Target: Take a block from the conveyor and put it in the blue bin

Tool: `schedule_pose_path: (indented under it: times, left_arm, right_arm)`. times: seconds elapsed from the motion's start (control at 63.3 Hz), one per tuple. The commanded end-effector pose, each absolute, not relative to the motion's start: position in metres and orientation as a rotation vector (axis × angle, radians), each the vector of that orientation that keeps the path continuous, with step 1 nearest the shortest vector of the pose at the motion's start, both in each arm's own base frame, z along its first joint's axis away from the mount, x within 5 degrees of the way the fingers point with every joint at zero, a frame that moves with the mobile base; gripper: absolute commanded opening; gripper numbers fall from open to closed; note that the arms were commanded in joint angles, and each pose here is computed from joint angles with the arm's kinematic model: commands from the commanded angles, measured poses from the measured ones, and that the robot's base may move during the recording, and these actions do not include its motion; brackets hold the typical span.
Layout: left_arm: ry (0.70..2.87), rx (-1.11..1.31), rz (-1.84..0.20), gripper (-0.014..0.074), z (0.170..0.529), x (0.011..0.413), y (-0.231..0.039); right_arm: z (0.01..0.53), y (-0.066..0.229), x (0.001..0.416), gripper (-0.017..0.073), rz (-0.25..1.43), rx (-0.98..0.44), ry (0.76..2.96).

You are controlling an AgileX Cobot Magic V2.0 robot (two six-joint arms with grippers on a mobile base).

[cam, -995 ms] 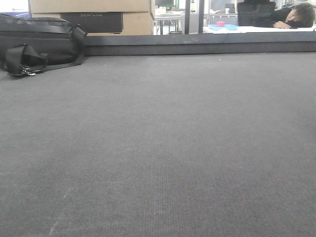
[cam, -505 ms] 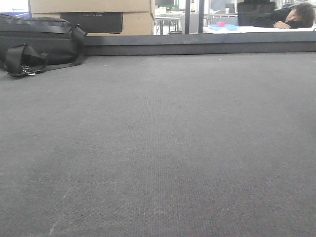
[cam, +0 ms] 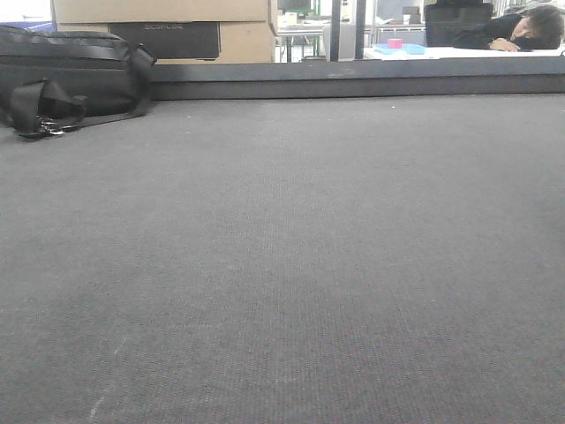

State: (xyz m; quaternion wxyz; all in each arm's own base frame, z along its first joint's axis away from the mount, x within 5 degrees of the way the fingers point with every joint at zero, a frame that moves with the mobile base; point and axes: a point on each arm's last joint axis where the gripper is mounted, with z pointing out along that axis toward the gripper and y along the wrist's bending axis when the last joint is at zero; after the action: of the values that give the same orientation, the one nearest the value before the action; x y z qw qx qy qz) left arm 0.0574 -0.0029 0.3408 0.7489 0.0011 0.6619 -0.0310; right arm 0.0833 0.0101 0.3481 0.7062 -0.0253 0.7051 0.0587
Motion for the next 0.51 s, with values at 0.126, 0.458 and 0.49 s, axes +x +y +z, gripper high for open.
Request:
schedule_pose_path:
  times: [0.126,0.458,0.49]
  left_arm:
    - [1.418,0.001,-0.077,-0.0111,0.3429,0.056,-0.0031]
    - [1.418,0.001,-0.077,-0.0111,0.3429,0.056,-0.0031]
    - [1.418,0.001,-0.077,-0.0111,0.3429,0.056,-0.0031]
  right_arm:
    - [0.3495,0.01,0.0823,-0.0162,0.125,-0.061,1.55]
    - [0.3495,0.01,0.0823,-0.0162,0.125,-0.061,1.55]
    - [0.3495,0.01,0.0823,-0.0162,0.125,-0.061,1.55]
